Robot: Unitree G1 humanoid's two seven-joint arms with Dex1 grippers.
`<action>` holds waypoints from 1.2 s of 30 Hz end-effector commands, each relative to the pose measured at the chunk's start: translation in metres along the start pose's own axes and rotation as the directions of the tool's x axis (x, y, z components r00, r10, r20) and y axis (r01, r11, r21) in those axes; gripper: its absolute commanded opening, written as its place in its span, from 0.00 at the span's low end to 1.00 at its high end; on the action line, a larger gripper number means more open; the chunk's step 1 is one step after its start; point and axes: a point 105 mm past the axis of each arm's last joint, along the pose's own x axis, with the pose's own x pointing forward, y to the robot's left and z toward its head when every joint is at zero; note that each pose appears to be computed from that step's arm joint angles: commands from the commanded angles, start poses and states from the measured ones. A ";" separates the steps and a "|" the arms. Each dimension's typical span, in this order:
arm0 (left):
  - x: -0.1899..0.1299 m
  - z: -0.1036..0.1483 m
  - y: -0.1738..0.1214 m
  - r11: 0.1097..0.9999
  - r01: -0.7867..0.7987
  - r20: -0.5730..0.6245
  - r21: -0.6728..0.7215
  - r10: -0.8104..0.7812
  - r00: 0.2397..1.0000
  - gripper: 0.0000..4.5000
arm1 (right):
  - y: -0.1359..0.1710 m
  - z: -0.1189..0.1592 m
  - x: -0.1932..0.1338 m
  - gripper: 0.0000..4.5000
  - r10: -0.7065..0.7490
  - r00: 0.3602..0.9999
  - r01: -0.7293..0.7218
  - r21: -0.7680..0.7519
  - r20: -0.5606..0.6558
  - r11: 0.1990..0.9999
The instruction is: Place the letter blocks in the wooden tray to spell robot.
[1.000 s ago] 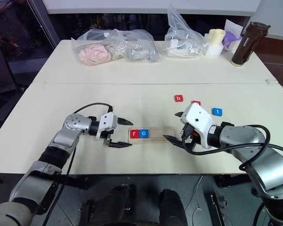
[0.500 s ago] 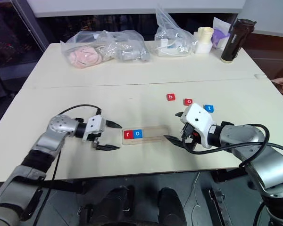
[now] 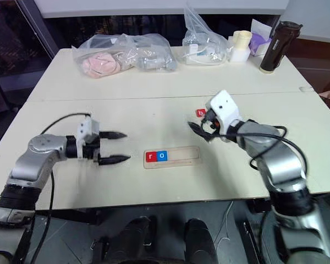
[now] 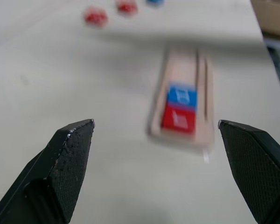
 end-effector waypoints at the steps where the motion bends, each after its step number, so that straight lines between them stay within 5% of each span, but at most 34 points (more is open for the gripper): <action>1: -0.006 0.021 -0.007 1.000 -0.011 0.035 0.027 0.010 0.999 0.99 | -0.015 -0.008 0.015 1.00 -0.172 0.983 0.174 0.032 -0.061 0.984; 12: -0.007 0.033 -0.018 1.000 -0.007 0.051 0.013 0.006 0.999 0.99 | -0.027 -0.010 0.065 1.00 -0.302 0.947 0.317 0.152 -0.112 0.936; 26: -0.007 0.030 -0.022 0.999 -0.044 0.048 0.015 0.043 0.998 0.99 | -0.019 -0.042 0.099 1.00 -0.279 0.932 0.327 0.203 -0.231 0.923; 29: -0.007 0.030 -0.022 0.998 -0.055 0.048 0.015 0.054 0.997 1.00 | -0.019 -0.046 0.101 0.82 -0.278 0.925 0.340 0.238 -0.259 0.910; 34: -0.005 0.029 -0.023 0.998 -0.059 0.051 0.008 0.058 0.997 1.00 | -0.019 -0.052 0.095 0.26 -0.272 0.916 0.354 0.276 -0.294 0.893; 36: -0.004 0.029 -0.024 0.999 -0.053 0.053 0.000 0.053 0.997 1.00 | -0.021 -0.054 0.090 0.26 -0.284 0.908 0.369 0.269 -0.306 0.890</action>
